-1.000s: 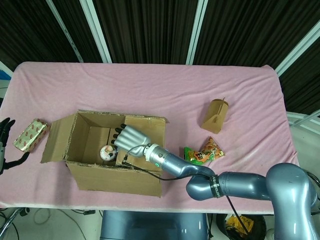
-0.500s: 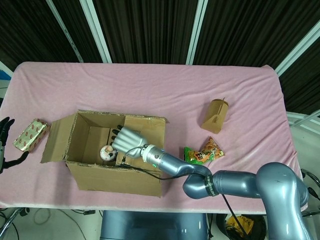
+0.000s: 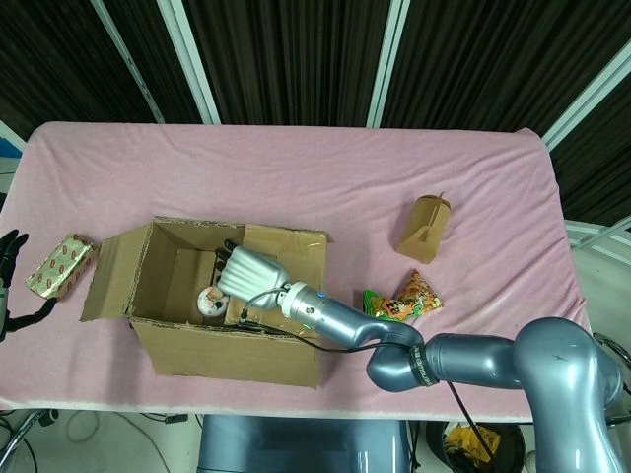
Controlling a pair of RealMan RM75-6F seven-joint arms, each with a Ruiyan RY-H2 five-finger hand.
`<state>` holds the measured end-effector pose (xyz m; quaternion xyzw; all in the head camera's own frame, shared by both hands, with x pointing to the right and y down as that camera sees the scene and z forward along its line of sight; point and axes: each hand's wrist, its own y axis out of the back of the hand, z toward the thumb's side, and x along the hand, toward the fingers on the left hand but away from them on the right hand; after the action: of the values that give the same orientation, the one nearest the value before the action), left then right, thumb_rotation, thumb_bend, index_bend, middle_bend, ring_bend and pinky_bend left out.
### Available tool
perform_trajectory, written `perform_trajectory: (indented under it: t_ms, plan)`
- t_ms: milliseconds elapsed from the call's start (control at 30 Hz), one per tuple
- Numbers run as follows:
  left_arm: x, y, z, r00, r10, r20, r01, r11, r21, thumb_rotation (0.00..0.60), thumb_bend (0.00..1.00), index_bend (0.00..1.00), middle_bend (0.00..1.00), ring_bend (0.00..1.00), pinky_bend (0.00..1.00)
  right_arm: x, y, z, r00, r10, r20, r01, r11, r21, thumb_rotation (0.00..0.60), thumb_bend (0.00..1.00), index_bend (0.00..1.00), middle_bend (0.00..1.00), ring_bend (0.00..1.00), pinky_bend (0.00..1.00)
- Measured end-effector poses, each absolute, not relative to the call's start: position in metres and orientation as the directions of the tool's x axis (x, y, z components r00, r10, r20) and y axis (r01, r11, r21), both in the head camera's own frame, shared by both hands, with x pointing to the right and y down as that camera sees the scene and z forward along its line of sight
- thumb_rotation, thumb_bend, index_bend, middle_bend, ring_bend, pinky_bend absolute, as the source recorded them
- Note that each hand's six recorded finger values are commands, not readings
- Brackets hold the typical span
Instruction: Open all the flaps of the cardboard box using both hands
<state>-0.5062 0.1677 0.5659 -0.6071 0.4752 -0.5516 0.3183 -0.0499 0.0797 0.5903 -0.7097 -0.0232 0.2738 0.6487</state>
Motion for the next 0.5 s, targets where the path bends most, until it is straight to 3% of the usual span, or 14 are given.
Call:
perform_trajectory:
  t_ms: [500]
  plan:
    - [-0.502,0.170,0.563,-0.043,-0.931,0.362,-0.227,-0.344,-0.911,0.600,0.21,0.00,0.00,0.00,0.00,-0.025,0.070,0.543,0.838,0.429,-0.338,-0.363,-0.024,-0.931,0.600,0.97,0.52,0.38,0.22,0.25]
